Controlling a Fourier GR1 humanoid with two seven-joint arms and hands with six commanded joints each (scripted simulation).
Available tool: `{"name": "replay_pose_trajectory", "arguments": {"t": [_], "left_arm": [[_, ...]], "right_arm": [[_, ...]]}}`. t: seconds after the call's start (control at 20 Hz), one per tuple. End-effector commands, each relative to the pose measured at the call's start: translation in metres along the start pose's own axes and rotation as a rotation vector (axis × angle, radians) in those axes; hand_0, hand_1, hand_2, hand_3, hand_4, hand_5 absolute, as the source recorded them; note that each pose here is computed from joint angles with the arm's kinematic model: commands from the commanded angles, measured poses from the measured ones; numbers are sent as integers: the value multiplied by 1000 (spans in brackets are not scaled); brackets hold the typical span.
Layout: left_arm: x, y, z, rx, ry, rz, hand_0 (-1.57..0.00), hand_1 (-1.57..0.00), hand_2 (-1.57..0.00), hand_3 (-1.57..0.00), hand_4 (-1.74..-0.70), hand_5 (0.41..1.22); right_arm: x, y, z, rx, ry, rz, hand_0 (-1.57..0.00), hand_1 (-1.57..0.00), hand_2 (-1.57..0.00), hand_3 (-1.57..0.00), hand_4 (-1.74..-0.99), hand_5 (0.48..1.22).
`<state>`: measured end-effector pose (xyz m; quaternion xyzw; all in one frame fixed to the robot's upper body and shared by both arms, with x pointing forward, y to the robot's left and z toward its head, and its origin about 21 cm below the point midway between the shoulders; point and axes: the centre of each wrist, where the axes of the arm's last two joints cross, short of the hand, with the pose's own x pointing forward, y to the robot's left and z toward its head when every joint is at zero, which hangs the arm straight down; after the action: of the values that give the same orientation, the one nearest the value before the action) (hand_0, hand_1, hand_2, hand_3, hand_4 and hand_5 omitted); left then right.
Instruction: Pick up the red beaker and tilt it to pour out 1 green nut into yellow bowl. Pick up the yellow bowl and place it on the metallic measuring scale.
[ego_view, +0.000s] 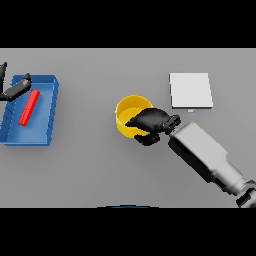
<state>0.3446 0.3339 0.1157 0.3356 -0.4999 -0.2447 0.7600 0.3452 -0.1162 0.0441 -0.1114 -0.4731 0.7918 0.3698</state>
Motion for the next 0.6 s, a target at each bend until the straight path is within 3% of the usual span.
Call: {"name": "replay_pose_trajectory", "arguments": {"t": [0.0,0.1,0.15,0.25,0.35,0.55], "left_arm": [[0,1,1,4,-4,4,1,1,1,1,-795,725],[2,0,1,2,1,9,1,1,1,1,-800,727],[2,0,0,3,9,3,1,1,1,1,-799,728],[-1,1,2,2,7,2,1,1,1,1,-799,727],[-5,2,2,4,3,7,1,1,1,1,-802,725],[-1,1,2,5,0,3,1,1,1,1,-805,725]], "right_arm": [[-2,-2,3,11,-1,-3,-721,-664,-624,-472,-1488,1016],[-2,-1,4,52,-7,-14,-1027,-991,-965,-691,-1571,1090],[-5,-2,6,66,-18,-21,-1136,-1107,-1086,-867,-1604,1116],[-2,-1,6,65,-10,-27,-1292,-1274,-1261,-1019,-1649,1154],[-1,1,8,56,0,-25,-1393,-1381,-1314,-1142,-1682,1178],[-4,-7,15,57,-11,-34,-1498,-1493,-1453,-1181,-1717,1203]]}}
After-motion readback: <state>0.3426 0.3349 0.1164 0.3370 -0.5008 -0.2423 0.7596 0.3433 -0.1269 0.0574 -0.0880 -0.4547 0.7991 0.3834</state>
